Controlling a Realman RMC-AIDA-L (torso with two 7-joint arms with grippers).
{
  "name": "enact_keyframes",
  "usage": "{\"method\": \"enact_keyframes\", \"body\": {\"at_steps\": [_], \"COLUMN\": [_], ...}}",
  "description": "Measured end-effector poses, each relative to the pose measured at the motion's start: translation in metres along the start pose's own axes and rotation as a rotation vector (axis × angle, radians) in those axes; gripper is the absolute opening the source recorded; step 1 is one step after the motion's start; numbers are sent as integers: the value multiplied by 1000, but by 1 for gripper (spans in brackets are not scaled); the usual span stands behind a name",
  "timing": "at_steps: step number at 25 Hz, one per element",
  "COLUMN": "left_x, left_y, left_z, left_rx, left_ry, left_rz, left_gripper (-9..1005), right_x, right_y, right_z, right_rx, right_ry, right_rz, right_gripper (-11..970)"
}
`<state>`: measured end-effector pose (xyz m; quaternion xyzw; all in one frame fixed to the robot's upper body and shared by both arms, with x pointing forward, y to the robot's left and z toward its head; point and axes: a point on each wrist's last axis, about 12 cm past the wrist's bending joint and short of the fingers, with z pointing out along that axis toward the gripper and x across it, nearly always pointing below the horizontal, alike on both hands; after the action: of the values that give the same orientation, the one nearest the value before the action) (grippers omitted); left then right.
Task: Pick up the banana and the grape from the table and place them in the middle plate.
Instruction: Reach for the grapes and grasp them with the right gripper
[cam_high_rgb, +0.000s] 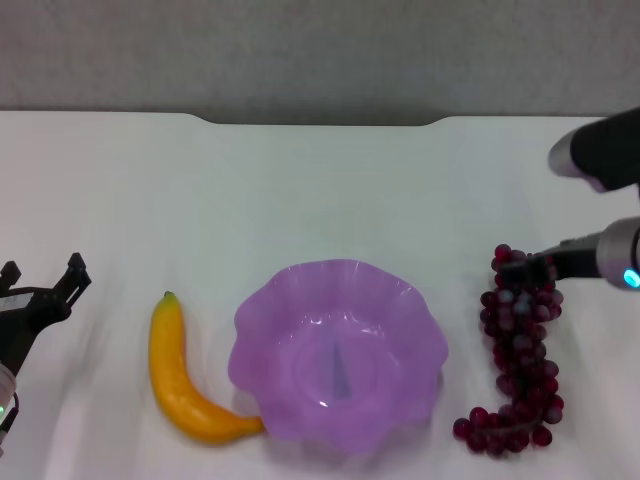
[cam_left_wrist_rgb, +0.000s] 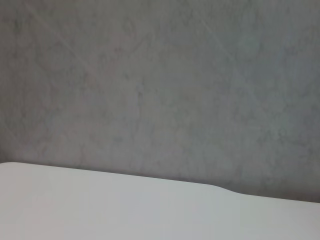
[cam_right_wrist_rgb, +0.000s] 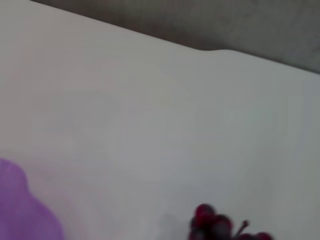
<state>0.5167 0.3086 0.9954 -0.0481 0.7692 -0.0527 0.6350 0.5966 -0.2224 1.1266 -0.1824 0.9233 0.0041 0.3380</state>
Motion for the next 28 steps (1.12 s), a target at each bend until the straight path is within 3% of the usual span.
{"method": "enact_keyframes", "body": {"at_steps": [7,14,28], "left_x": [0,0,1], "left_y": [2,2,5], "left_z": [0,0,-2], "left_rx": [-5,-5,-14], "left_ry": [1,2,5], "left_rz": [1,3,3], "left_gripper": [908,908,908], "right_x": [17,31,37], "right_y": [1,-13,-13], "right_z": [16,18,19], "right_rx": [-9,-55,-103], "right_ry": [-92,-149,-122], "right_rz": [72,290,372], "right_gripper": [888,888,888]}}
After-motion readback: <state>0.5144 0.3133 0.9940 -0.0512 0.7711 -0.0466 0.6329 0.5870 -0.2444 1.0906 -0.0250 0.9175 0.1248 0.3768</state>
